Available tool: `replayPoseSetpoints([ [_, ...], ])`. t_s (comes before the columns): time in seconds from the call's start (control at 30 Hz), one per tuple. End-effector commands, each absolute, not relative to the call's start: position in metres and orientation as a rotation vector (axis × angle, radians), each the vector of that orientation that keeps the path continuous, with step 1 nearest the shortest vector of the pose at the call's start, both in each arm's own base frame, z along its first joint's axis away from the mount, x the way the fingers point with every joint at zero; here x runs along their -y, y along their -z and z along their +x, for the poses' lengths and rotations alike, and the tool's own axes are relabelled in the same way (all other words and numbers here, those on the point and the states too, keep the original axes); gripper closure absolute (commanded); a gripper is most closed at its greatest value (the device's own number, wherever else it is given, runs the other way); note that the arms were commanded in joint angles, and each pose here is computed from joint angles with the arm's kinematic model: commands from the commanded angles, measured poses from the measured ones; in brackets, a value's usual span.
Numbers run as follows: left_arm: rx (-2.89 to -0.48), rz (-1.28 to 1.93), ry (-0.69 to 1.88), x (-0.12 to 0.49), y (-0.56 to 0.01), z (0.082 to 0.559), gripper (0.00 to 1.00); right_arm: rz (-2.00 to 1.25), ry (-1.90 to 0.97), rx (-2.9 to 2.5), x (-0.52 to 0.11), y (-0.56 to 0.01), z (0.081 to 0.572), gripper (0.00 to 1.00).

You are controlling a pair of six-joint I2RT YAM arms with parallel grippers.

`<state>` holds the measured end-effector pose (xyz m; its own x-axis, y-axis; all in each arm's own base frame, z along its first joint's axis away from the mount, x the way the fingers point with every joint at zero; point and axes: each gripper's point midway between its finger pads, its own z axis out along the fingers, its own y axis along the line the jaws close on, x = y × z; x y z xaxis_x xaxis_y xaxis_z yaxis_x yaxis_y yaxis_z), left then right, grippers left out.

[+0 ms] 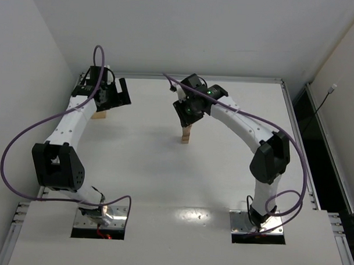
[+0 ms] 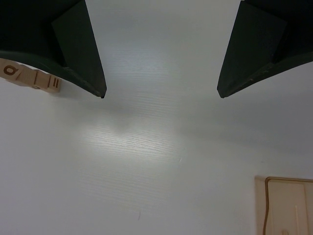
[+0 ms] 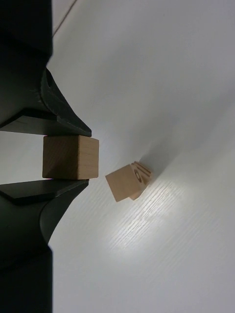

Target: Build the wood block tower

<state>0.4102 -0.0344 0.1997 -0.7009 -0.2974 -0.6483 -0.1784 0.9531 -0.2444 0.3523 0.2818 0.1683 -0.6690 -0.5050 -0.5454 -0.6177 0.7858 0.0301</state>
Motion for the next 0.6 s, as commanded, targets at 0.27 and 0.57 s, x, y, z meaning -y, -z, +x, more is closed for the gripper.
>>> replayPoseSetpoints([
  [0.27,-2.341,-0.336,0.202,0.035,-0.201,0.416,0.04,-0.590,-0.257,-2.521,-0.270,-0.164,0.379,1.00],
  [0.57,-2.350,-0.337,0.201,0.035,-0.198,0.417,0.04,-0.606,-0.247,-2.533,-0.275,-0.151,0.386,1.00],
])
